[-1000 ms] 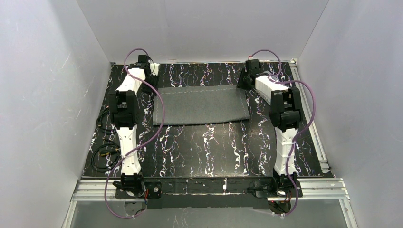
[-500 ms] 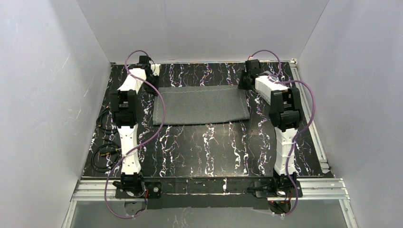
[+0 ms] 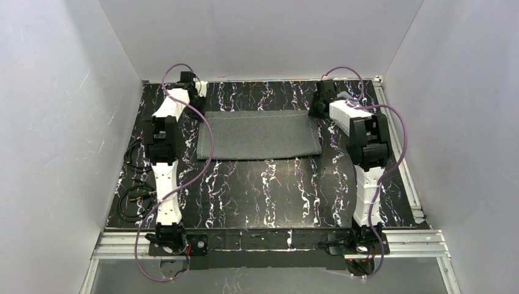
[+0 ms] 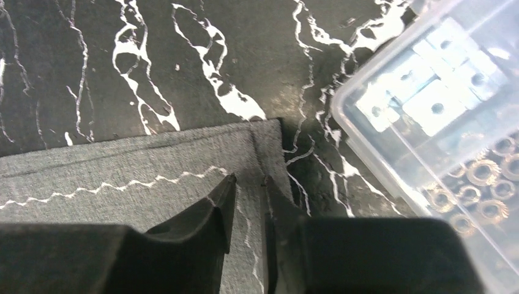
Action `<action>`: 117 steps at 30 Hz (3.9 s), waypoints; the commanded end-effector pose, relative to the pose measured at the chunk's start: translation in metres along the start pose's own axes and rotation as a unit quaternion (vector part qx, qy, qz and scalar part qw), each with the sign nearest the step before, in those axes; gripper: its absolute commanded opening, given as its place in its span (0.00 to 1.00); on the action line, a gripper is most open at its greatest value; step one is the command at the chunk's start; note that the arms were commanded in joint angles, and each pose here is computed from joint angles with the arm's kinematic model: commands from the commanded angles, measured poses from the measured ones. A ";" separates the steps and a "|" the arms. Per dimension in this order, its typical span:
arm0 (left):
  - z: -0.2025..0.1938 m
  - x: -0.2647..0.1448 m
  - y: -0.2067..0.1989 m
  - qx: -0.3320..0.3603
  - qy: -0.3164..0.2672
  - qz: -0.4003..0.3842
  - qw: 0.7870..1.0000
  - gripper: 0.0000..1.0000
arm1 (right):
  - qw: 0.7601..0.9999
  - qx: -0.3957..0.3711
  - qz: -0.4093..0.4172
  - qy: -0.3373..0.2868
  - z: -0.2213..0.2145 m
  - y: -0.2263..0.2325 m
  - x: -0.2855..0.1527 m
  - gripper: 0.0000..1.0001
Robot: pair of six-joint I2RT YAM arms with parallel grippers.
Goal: Fold the napkin into a case and place the utensils inside
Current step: Smooth out the rectangle-folded napkin at the center of the board.
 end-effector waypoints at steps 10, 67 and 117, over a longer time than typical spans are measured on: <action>0.019 -0.022 -0.014 0.036 -0.049 0.023 0.998 0.00 | 0.998 0.010 -0.032 -0.048 0.027 -0.023 -0.028 0.50; 0.024 -0.030 -0.011 0.059 -0.066 0.071 0.994 0.00 | 0.998 -0.004 0.027 -0.052 0.042 0.007 -0.014 0.01; -0.081 -0.131 -0.095 0.175 0.073 -0.149 0.970 0.85 | 0.993 -0.008 0.110 -0.037 0.045 0.045 -0.108 0.56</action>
Point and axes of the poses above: each gripper's point midway between its finger pads, its own x axis out along the fingers, its own y axis along the line the jaws close on, z = x × y, the point moved 1 cm from there along -x, back along the fingers, and after that the axes turned 13 degrees about -x, right-handed, at the moved point
